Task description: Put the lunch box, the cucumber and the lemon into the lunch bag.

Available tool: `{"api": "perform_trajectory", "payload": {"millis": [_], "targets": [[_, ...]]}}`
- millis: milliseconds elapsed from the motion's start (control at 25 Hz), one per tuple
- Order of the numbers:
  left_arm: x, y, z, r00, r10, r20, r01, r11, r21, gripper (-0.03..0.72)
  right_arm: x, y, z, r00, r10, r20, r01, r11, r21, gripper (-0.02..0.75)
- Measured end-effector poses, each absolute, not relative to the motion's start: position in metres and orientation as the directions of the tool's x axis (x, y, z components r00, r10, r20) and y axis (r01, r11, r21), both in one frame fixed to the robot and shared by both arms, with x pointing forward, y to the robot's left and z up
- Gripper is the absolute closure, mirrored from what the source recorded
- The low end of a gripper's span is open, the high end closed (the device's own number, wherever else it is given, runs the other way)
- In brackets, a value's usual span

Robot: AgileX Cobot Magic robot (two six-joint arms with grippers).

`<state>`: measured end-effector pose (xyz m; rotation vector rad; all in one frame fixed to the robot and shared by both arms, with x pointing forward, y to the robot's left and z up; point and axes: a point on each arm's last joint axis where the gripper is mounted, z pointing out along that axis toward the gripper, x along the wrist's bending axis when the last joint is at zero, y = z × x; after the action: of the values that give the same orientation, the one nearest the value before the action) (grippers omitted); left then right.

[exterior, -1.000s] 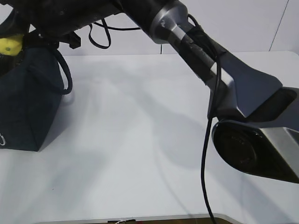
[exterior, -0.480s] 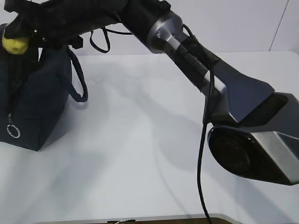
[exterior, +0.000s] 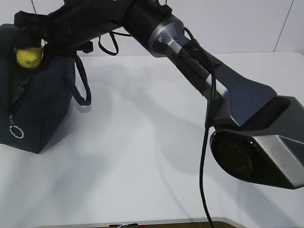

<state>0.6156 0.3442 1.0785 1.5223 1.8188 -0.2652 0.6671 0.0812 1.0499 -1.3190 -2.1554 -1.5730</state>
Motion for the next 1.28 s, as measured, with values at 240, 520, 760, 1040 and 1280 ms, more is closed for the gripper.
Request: {"api": "perform_trajectory", "payload": {"millis": [240,520,760,1040,1280], "targets": [[0.616,0.344,1.079,-0.024,0.764,-0.645,0.916,0.275,0.291,0.69,0.666,0.081,1.048,-0.596,0.555,0.579,0.732,0.081,0.676,0.172],[0.616,0.344,1.078,-0.024,0.765,-0.643,0.917,0.274,0.291,0.69,0.667,0.072,1.053,-0.628,0.57,0.531,0.706,0.128,0.697,0.191],[0.615,0.345,1.078,-0.025,0.775,-0.632,0.918,0.268,0.291,0.69,0.663,0.057,1.071,-0.66,0.623,0.419,0.662,0.218,0.717,0.241],[0.615,0.346,1.077,-0.026,0.783,-0.621,0.92,0.261,0.292,0.69,0.662,0.049,1.068,-0.666,0.666,0.336,0.655,0.306,0.691,0.256],[0.615,0.346,1.077,-0.026,0.784,-0.62,0.92,0.261,0.292,0.69,0.663,0.048,1.067,-0.664,0.672,0.328,0.653,0.308,0.692,0.257]]}}
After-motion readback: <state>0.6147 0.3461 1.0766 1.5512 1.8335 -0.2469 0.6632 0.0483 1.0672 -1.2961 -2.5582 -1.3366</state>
